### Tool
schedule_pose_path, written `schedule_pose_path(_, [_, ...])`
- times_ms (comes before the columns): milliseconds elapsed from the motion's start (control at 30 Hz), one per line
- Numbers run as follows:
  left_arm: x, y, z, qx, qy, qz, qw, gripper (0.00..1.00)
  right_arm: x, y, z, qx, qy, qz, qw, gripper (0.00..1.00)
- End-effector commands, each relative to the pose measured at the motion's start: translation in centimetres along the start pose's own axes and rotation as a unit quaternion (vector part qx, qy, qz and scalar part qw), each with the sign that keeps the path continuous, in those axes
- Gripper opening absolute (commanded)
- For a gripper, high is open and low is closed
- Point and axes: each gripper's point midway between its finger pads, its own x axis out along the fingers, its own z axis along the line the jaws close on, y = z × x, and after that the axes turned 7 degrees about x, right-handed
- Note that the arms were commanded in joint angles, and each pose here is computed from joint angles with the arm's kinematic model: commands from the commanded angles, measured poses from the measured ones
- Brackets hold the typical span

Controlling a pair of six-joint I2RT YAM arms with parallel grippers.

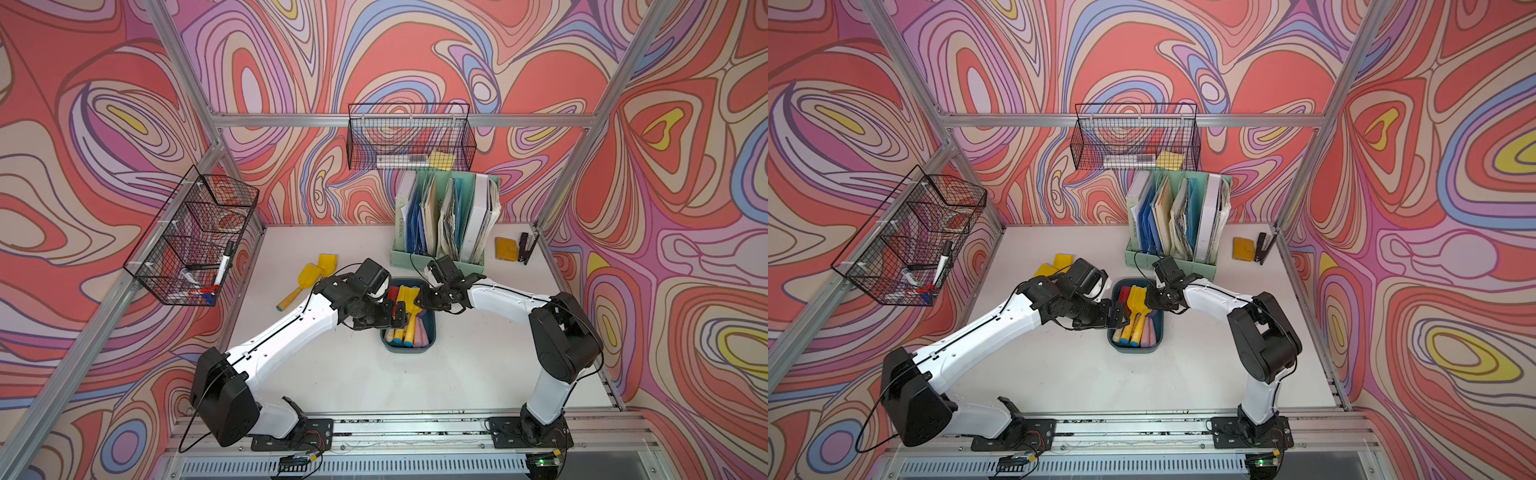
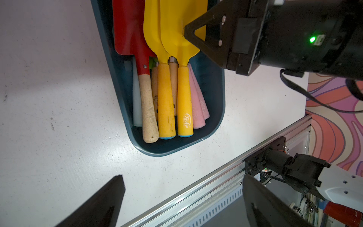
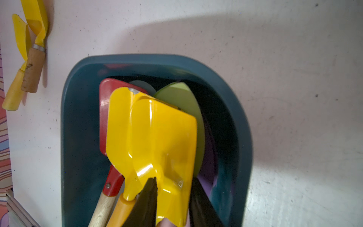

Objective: Put the shovel into the storage box
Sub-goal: Place the shovel in the storage box, then pick up the shovel from the center of the board.

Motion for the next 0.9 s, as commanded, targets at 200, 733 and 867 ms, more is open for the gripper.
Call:
schedule_pose_path(200, [-0.8, -0.6, 1.8, 0.003, -0.067, -0.002, 0.998, 0.99, -3.8, -1.5, 0.7, -0.011, 0.010, -0.034, 0.999, 0.34])
schedule_pose_path(733, [-2.7, -2.9, 15.1, -0.133, -0.191, 0.017, 0.972, 0.98, -9.6, -2.6, 2.1, -0.025, 0.003, -0.079, 0.997, 0.32])
schedule_pose_path(867, [-2.6, -3.4, 17.9, -0.154, -0.198, 0.027, 0.968, 0.95, -10.0, -2.6, 2.3, -0.027, -0.002, -0.081, 0.996, 0.30])
